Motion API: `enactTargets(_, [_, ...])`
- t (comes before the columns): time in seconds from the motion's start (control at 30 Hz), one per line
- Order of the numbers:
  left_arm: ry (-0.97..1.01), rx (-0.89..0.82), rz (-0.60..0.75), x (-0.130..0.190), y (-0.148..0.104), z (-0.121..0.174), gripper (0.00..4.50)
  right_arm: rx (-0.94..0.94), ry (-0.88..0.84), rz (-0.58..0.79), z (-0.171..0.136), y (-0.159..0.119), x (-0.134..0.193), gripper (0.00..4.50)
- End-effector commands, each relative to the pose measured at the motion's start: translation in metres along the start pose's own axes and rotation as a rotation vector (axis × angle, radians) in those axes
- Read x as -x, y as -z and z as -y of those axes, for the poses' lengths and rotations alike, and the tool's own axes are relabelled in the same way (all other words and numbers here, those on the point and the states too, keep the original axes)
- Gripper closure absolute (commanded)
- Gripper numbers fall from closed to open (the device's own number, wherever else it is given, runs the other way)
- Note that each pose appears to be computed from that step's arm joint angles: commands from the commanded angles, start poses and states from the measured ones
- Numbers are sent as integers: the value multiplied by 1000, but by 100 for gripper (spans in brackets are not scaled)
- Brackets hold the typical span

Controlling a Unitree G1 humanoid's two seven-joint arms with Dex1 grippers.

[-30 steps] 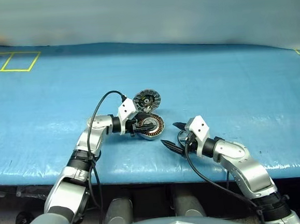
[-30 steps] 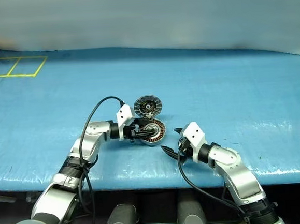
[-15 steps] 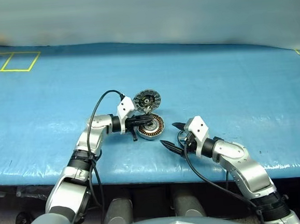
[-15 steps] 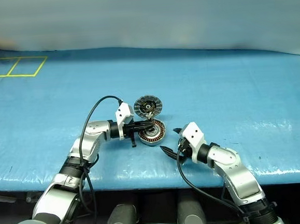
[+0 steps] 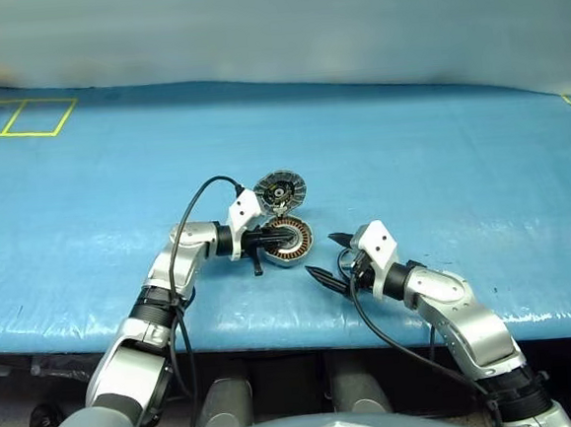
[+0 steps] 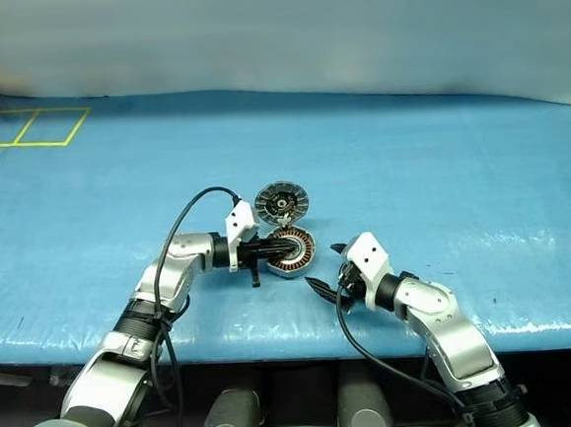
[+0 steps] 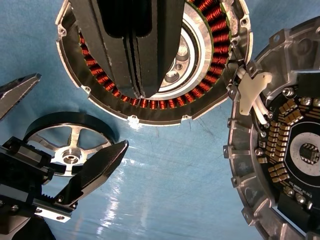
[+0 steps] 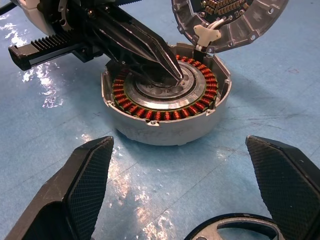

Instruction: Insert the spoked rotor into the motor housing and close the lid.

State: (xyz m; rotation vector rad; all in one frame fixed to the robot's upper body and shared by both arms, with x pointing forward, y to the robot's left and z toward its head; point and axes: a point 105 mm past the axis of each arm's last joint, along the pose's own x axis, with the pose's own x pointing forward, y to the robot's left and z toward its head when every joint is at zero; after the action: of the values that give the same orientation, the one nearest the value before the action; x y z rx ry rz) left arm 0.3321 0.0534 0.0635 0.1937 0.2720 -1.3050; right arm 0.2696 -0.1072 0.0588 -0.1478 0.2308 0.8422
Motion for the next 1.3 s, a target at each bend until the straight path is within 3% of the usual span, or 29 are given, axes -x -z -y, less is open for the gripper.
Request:
enactTargets(0.03, [-2, -27, -3, 2, -2, 1, 447, 27, 5, 40, 0, -10, 0, 0])
enactTargets(0.43, [-30, -16, 0, 8, 1, 1, 447, 31, 17, 38, 1, -10, -3, 0])
enactTargets(0.77, [-142, -20, 215, 28, -42, -15, 447, 30, 15, 48, 0, -11, -4, 0])
enactTargets(0.97, [-88, -2, 199, 23, -39, -5, 447, 34, 10, 52, 0, -13, -6, 0])
enactTargets(1.17, [-58, -40, 56, 10, -19, -1, 447, 38, 7, 56, 0, -14, -7, 0])
enactTargets(1.3, [-65, -56, 28, 7, -15, -4, 447, 39, 8, 57, -2, -14, -6, 0])
